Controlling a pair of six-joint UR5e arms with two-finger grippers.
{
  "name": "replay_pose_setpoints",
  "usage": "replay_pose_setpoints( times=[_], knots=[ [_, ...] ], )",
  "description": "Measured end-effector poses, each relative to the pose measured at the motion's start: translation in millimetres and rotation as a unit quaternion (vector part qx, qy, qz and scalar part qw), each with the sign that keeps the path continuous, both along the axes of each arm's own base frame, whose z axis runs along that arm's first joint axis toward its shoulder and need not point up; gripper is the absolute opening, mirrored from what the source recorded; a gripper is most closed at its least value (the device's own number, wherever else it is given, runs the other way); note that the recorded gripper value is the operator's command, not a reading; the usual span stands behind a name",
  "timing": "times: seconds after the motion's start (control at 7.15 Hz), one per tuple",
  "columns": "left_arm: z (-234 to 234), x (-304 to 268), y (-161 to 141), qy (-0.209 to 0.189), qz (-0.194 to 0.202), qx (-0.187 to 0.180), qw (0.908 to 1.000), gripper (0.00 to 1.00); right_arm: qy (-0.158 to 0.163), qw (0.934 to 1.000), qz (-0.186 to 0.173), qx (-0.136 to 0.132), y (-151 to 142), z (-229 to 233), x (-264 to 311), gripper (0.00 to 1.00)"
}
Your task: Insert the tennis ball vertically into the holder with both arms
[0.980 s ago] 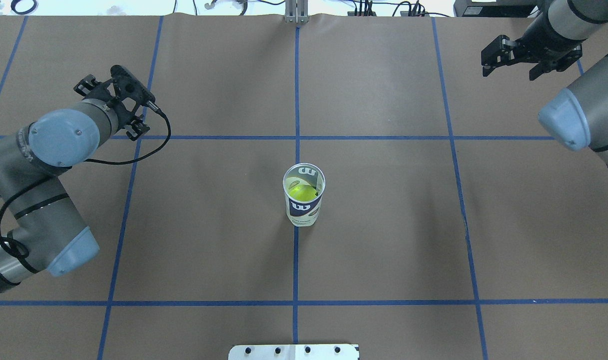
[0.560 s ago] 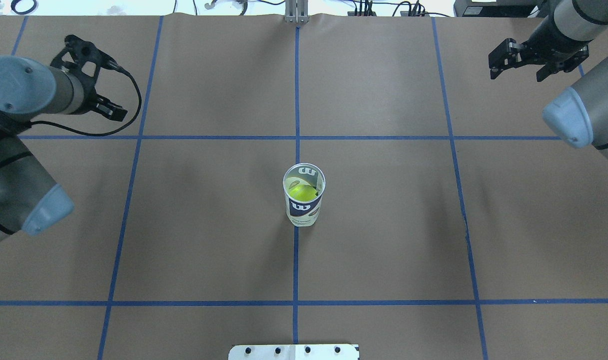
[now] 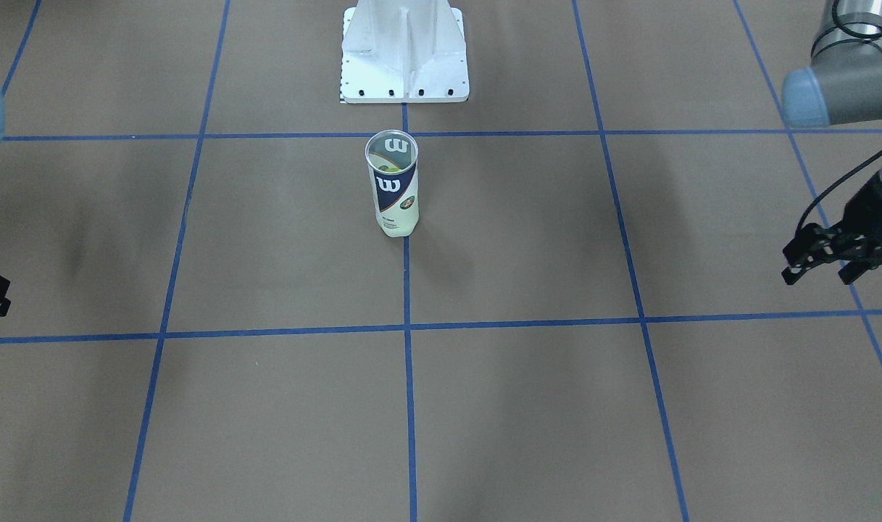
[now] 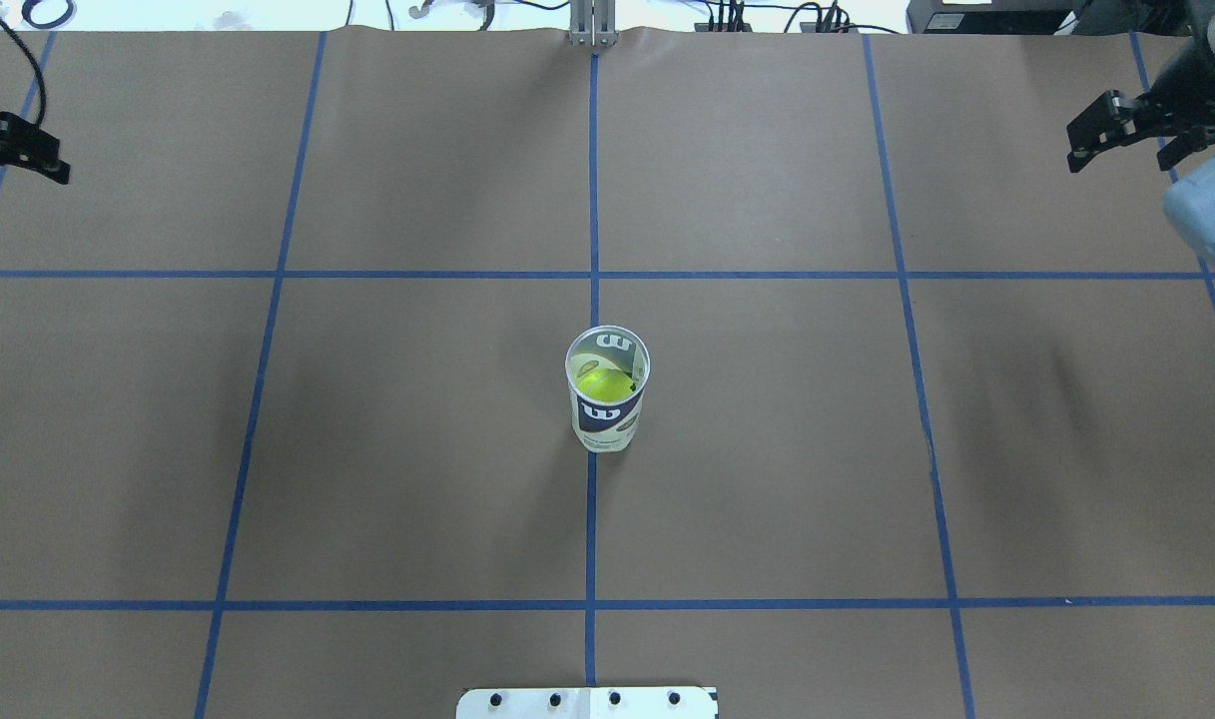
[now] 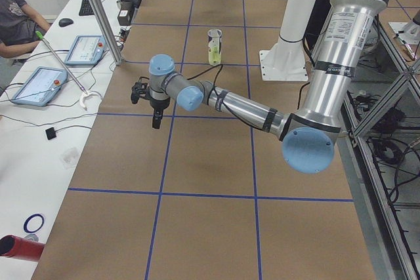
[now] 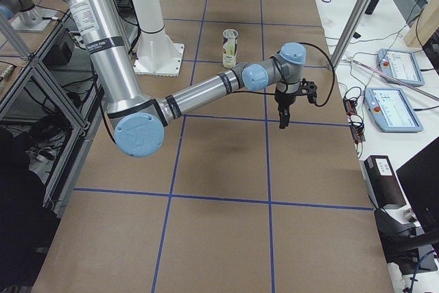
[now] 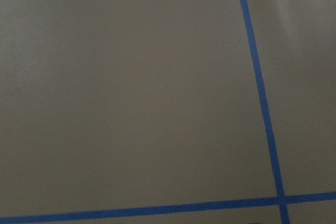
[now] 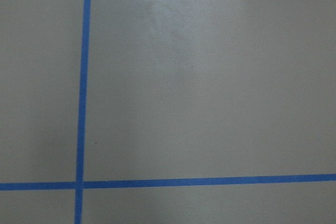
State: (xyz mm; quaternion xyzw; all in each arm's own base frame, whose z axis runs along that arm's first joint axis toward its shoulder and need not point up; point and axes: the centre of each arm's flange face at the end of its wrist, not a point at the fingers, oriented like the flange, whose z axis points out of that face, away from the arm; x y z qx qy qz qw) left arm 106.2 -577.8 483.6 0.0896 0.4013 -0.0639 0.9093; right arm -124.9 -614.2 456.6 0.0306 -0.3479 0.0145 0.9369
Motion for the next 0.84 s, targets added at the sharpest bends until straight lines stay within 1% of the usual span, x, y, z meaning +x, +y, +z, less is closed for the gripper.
replay_pose_setpoints(
  times=[0.14, 0.28, 0.42, 0.7, 0.84],
  knots=[
    [30, -43, 12, 0.008, -0.027, -0.032, 0.9991, 1.00, -0.003, 0.9999, -0.014, -0.002, -4, 23, 22, 1.00],
    [57, -77, 26, 0.005, -0.042, -0.046, 0.9981, 1.00, -0.005, 0.9997, -0.026, -0.001, -5, 44, 41, 1.00],
    [82, -98, 41, -0.005, -0.032, -0.041, 0.9986, 1.00, -0.006, 0.9994, -0.035, 0.000, -2, 61, 57, 1.00],
    [131, -134, 59, -0.032, 0.006, -0.025, 0.9992, 1.00, -0.006, 0.9987, -0.050, 0.001, 6, 88, 78, 1.00],
    [149, -148, 65, -0.042, 0.025, -0.030, 0.9983, 1.00, -0.004, 0.9982, -0.060, 0.005, 9, 100, 88, 1.00]
  ],
)
